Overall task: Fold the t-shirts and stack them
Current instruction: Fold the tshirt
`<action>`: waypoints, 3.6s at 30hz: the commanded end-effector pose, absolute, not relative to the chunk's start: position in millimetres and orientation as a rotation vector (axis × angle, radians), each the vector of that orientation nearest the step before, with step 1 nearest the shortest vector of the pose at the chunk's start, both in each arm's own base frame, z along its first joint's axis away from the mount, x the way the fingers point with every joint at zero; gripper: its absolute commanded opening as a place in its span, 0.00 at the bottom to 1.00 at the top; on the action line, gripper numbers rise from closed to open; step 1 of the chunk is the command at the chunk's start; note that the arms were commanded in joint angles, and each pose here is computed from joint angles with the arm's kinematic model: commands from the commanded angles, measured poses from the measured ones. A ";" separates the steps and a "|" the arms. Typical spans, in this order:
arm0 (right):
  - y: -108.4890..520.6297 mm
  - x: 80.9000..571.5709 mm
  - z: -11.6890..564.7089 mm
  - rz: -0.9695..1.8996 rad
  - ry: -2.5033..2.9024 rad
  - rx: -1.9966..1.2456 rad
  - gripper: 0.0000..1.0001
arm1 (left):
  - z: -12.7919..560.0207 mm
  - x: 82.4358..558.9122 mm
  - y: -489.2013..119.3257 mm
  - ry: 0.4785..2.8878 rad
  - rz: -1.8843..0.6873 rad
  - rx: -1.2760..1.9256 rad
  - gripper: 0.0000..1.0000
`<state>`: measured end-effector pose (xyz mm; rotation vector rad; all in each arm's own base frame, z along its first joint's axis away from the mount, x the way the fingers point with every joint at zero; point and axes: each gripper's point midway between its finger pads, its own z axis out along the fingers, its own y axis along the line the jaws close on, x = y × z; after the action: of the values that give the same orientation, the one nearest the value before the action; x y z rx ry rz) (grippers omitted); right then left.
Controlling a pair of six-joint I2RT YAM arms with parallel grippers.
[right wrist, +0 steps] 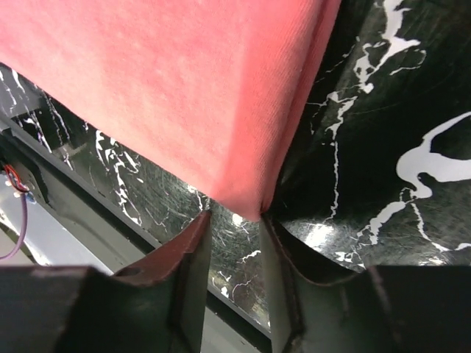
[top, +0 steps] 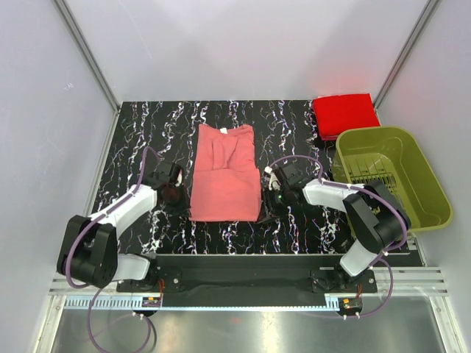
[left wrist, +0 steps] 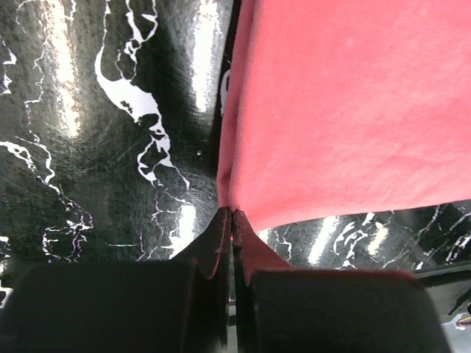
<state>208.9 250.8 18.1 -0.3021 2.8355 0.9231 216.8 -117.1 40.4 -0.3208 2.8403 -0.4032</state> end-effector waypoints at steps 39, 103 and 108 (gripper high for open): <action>242.6 300.4 140.8 0.611 2.542 -0.370 0.00 | 164.2 314.6 -120.5 2.527 -0.382 -0.349 0.00; 286.0 533.7 92.2 1.109 2.248 -0.514 0.79 | 113.9 538.5 -96.1 2.170 -0.595 0.041 0.57; 287.5 517.3 76.6 1.154 2.271 -0.569 0.77 | 96.2 526.2 -97.9 2.213 -0.669 0.035 0.56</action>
<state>534.5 280.0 75.8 -0.4814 2.2860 1.0806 530.5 -94.7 97.5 -0.0214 2.2235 -0.5918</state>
